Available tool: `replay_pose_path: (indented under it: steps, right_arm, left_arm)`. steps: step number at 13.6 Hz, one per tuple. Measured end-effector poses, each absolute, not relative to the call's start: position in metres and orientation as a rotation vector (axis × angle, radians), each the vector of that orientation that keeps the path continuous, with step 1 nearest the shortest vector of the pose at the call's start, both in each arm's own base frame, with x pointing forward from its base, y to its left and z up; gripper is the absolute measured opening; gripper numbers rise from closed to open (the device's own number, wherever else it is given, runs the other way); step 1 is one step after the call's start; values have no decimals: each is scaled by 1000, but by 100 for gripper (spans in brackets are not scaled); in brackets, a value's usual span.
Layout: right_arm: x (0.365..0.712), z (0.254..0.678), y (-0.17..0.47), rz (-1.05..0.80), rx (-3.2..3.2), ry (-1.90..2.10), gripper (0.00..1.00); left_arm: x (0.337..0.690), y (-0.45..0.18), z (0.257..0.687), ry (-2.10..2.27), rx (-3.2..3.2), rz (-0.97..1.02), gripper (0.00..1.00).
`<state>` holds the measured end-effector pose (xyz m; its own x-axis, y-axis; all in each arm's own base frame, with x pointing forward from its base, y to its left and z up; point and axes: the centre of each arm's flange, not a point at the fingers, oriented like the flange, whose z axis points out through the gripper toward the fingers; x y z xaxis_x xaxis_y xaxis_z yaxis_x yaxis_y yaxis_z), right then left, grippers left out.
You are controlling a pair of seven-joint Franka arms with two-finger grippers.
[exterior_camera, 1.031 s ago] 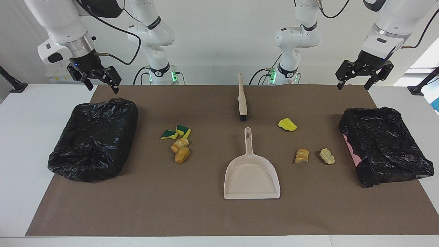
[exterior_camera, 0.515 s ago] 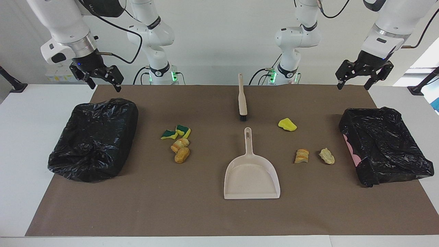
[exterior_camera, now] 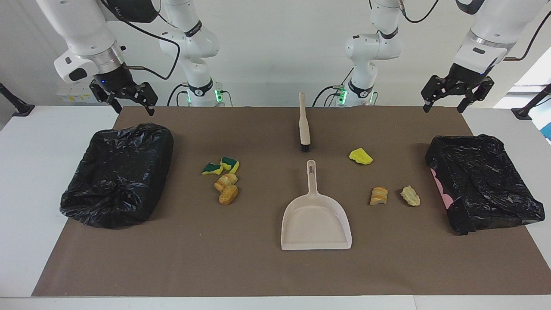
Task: Sweep and dump trash in bin
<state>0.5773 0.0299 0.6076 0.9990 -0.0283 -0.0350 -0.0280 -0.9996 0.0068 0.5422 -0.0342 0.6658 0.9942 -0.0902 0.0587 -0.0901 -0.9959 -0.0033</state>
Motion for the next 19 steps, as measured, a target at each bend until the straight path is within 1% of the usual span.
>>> replay_pose_path:
  steps: [5, 8, 10, 12, 14, 16, 19]
  right_arm:
    - [613, 550, 118, -26, 3147, 70, 100]
    - [620, 515, 192, 20, 3162, 70, 100]
    - [618, 493, 251, 77, 3180, 76, 100]
    - [610, 473, 299, 119, 3182, 71, 100]
    - [602, 453, 339, 136, 3186, 68, 100]
    - [600, 437, 367, 125, 3191, 50, 100]
    - [609, 410, 399, 108, 3199, 57, 100]
  left_arm:
    - [542, -37, 666, 149, -3136, -93, 100]
    - [541, -43, 666, 168, -3138, -92, 100]
    - [535, -71, 662, 212, -3147, -66, 100]
    - [507, -124, 646, 228, -3143, -5, 100]
    - [460, -172, 622, 259, -3124, 48, 100]
    - [413, -200, 593, 261, -3106, 86, 100]
    - [351, -241, 538, 261, -3085, 100, 100]
